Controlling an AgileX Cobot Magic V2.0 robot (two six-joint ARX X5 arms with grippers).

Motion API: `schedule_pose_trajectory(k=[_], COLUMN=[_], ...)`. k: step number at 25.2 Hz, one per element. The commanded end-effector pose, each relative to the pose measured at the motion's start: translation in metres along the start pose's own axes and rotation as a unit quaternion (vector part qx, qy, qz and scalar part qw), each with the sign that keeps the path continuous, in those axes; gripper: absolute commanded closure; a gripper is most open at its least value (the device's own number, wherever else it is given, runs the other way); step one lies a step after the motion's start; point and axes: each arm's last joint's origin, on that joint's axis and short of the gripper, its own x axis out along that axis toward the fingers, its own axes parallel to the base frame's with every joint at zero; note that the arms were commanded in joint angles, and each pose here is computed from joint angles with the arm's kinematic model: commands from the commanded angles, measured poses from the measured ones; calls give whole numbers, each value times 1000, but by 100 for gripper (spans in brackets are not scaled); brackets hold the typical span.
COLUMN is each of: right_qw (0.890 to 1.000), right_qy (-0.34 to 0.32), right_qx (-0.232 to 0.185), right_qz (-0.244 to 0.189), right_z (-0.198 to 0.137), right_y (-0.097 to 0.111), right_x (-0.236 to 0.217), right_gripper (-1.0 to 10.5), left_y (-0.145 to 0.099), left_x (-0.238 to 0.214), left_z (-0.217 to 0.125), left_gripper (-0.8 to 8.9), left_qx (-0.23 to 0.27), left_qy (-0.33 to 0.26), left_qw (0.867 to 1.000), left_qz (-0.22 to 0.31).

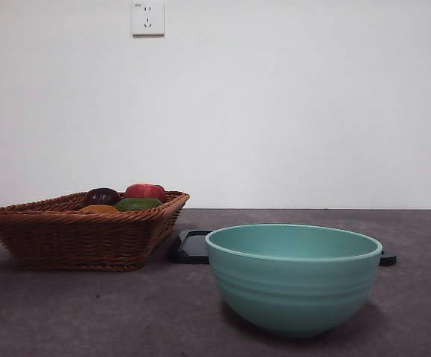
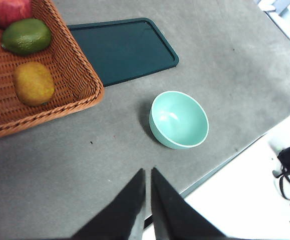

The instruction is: Pick up the wifruite, put it on the bowl, pick up the plate, put it on desk

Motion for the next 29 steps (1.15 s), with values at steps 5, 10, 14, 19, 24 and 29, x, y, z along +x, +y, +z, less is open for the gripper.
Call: schedule_pose_trajectory(k=[5, 10, 14, 19, 24, 29], right_qw=[1000, 1000, 1000, 1000, 1000, 1000], right_qy=[-9, -9, -9, -10, -10, -10], right_qx=[-13, -13, -11, -6, -6, -6], right_qz=[-1, -1, -2, -18, -18, -16], right_z=[4, 4, 4, 4, 4, 4], right_y=[2, 2, 2, 1, 1, 1], right_x=[-2, -2, -2, -2, -2, -2], right_gripper=[936, 935, 682, 277, 263, 263], left_y=[-3, -3, -3, -4, -4, -4], left_x=[-4, -4, -4, -5, -5, -5], left_z=[6, 7, 7, 10, 11, 11], left_gripper=[794, 769, 498, 165, 153, 158], left_qx=[39, 43, 47, 59, 59, 40], left_qy=[-18, -22, -22, -37, -42, -41], left_qw=[999, 999, 999, 998, 997, 998], left_qz=[-5, -5, -5, -6, -6, -6])
